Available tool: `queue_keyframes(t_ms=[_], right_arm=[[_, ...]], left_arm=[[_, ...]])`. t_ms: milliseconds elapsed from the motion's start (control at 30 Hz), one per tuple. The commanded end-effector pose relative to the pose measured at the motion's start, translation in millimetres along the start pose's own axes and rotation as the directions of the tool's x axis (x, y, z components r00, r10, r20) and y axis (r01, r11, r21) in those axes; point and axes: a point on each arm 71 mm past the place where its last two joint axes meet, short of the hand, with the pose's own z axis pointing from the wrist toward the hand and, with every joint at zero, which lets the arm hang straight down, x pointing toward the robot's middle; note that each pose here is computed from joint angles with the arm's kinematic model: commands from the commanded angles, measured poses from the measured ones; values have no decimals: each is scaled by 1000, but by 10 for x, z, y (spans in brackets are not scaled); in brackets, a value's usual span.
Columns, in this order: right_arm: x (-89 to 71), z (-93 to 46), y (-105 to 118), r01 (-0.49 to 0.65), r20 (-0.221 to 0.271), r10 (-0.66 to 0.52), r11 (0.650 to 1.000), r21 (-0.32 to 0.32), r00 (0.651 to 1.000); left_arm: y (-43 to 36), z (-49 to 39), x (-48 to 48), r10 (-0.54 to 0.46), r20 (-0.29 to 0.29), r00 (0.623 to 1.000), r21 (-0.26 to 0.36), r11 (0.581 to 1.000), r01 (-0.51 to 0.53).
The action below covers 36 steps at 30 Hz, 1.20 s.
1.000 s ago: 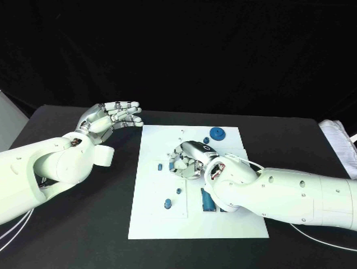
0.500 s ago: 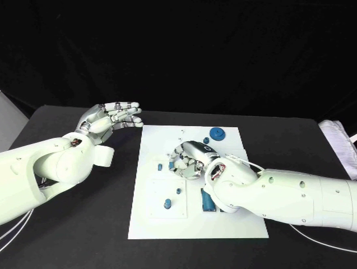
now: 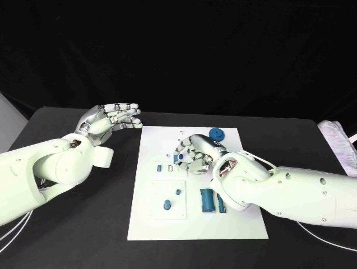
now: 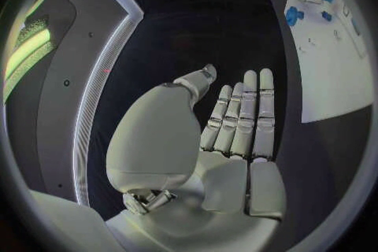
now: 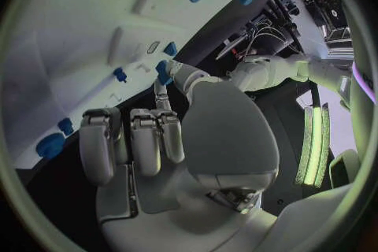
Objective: Assemble the parts on the task board
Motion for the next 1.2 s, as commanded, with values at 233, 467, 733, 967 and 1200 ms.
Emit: queue_keyframes(t_ms=[233, 467, 733, 967, 1200], right_arm=[[-490, -16, -384, -49, 74, 41, 991, 121, 996], [-829, -114, -792, -21, 131, -5, 980, 197, 991], [-1056, -190, -1133, 38, 165, -78, 972, 232, 983], [-1117, -233, -1320, 79, 164, -122, 966, 246, 979], [-1068, -236, -1457, 101, 159, -145, 962, 255, 977]], left_arm=[[23, 11, -4, 2, -3, 1000, 3, 1000, -2], [62, 4, -20, 2, 0, 1000, -3, 1000, -2], [100, -2, -21, -1, -2, 1000, -9, 1000, 1], [118, -3, -22, -2, -2, 1000, -11, 1000, 2], [131, -3, -16, -5, -5, 1000, -13, 1000, 4]])
